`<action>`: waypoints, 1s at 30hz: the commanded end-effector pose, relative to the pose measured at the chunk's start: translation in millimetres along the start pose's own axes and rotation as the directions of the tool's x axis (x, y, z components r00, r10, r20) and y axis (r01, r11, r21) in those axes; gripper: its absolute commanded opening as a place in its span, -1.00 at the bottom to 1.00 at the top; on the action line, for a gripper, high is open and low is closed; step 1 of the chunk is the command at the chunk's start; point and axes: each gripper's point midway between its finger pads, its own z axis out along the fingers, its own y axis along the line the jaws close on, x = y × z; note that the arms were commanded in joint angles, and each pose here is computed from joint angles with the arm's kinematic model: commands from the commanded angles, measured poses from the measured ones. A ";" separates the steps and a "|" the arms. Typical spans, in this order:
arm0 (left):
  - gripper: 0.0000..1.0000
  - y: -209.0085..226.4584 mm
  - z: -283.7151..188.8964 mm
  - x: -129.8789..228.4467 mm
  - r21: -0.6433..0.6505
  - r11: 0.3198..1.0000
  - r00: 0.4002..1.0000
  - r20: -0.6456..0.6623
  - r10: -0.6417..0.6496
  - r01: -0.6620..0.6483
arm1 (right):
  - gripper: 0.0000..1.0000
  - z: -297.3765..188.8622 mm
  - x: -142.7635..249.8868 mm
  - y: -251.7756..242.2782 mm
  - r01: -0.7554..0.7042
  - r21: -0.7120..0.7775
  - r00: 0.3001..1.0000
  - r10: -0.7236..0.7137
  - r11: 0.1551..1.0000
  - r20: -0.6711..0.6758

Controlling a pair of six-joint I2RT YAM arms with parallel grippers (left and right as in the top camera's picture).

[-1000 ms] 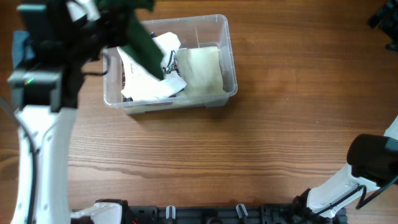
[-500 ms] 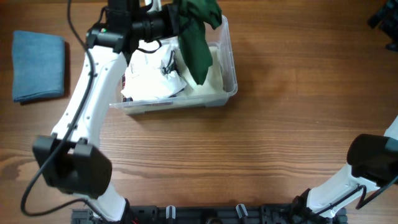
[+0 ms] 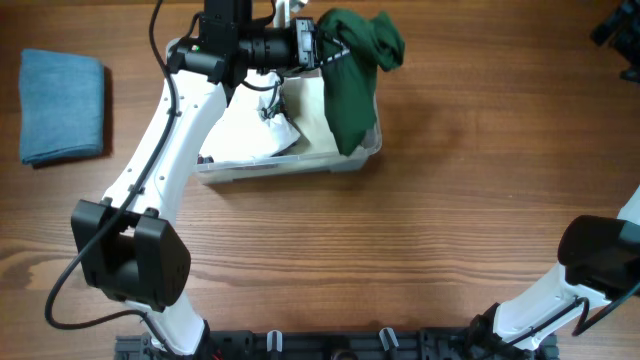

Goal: Pack container
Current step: 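Lift the green shirt with the left gripper and carry it over the container, then lower the green shirt into the container's right side with the left gripper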

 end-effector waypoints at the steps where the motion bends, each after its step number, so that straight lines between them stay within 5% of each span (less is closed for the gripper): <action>1: -0.92 -10.0 -4.1 9.1 0.032 0.999 0.999 -0.040 -0.035 0.036 | 0.99 2.7 -0.5 -1.4 -0.007 0.010 1.000 0.007 1.000 -0.001; 18: -0.92 87.7 39.5 29.7 -0.061 0.989 0.981 -0.134 -0.142 0.135 | 0.99 2.7 -0.4 -1.4 -0.007 0.010 1.000 0.007 1.000 -0.001; 25: -0.92 143.0 34.5 18.0 -0.333 0.934 0.989 -0.016 -0.144 0.130 | 0.99 2.7 -0.5 -1.4 -0.007 0.010 1.000 0.007 1.000 -0.001; 30: -0.91 180.6 16.2 19.6 -0.539 0.836 0.994 0.018 -0.111 0.104 | 1.00 2.7 -0.5 -1.4 -0.006 0.010 1.000 0.006 1.000 -0.001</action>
